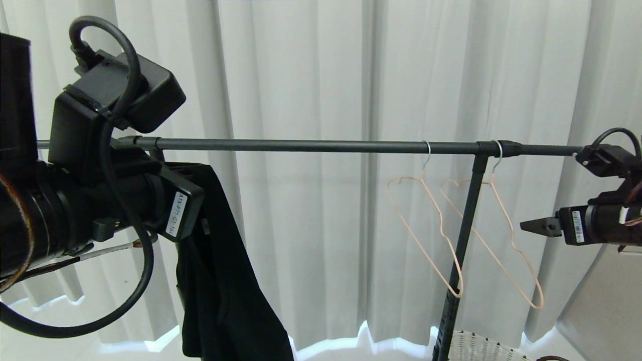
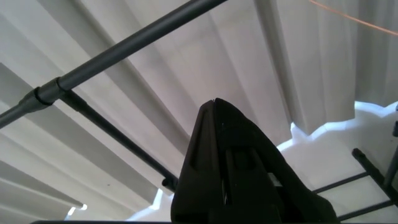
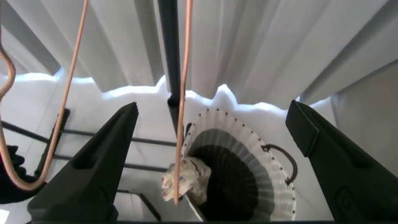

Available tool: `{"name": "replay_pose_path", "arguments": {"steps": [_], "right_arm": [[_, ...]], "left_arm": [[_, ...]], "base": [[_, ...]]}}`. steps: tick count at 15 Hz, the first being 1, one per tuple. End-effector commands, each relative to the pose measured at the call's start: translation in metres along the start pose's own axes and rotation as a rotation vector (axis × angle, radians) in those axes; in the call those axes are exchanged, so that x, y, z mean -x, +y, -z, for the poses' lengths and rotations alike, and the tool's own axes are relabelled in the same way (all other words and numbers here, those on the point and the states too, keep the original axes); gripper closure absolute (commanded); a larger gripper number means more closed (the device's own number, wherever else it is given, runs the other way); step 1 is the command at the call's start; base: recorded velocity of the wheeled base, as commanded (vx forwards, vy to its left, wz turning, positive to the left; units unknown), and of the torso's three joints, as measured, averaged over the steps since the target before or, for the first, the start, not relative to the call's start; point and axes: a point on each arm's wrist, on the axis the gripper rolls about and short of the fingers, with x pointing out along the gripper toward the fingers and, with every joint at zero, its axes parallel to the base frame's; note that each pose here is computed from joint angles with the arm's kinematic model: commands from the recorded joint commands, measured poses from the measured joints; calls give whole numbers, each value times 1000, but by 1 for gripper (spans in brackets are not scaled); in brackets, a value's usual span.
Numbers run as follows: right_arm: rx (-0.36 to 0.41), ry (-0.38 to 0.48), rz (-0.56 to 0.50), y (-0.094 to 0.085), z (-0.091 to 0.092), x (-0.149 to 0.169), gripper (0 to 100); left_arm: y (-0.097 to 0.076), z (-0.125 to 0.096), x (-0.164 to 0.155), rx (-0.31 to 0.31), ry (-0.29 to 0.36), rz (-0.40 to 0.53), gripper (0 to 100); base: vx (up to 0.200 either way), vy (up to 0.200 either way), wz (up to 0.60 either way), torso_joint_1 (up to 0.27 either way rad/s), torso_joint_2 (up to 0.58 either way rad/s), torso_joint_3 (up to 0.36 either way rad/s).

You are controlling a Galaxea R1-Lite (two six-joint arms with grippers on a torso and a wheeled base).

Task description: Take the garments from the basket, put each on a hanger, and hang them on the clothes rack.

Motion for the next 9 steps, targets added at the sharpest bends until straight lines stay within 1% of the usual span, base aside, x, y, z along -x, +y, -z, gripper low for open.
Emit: {"name": "replay_pose_path", "arguments": {"steps": [1,3,5,6,7,9], "right_arm": [[3,59,-3,1,6,-38,0],[5,56,-9,2,7,-54,0],[7,90,-11,3,11,-73,0],[4,91,-11,3,12,-80,0],[-10,89,-12,3,13,-85,0],[-52,97,-32,12,14,-91,0]], "left_arm": [[1,1,1,2,-1,-2,100],[1,1,2,4,-3,-5,100],[5,0,9,9,-22,-10,100],[6,0,11,12,-27,-12,100],[6,0,13,14,-31,-13,100],[6,0,13,13,-29,-14,100]], "base": [[0,0,0,0,0,0],[0,0,0,0,0,0],[0,0,0,0,0,0],[0,0,0,0,0,0],[0,0,0,0,0,0],[0,0,0,0,0,0]]}}
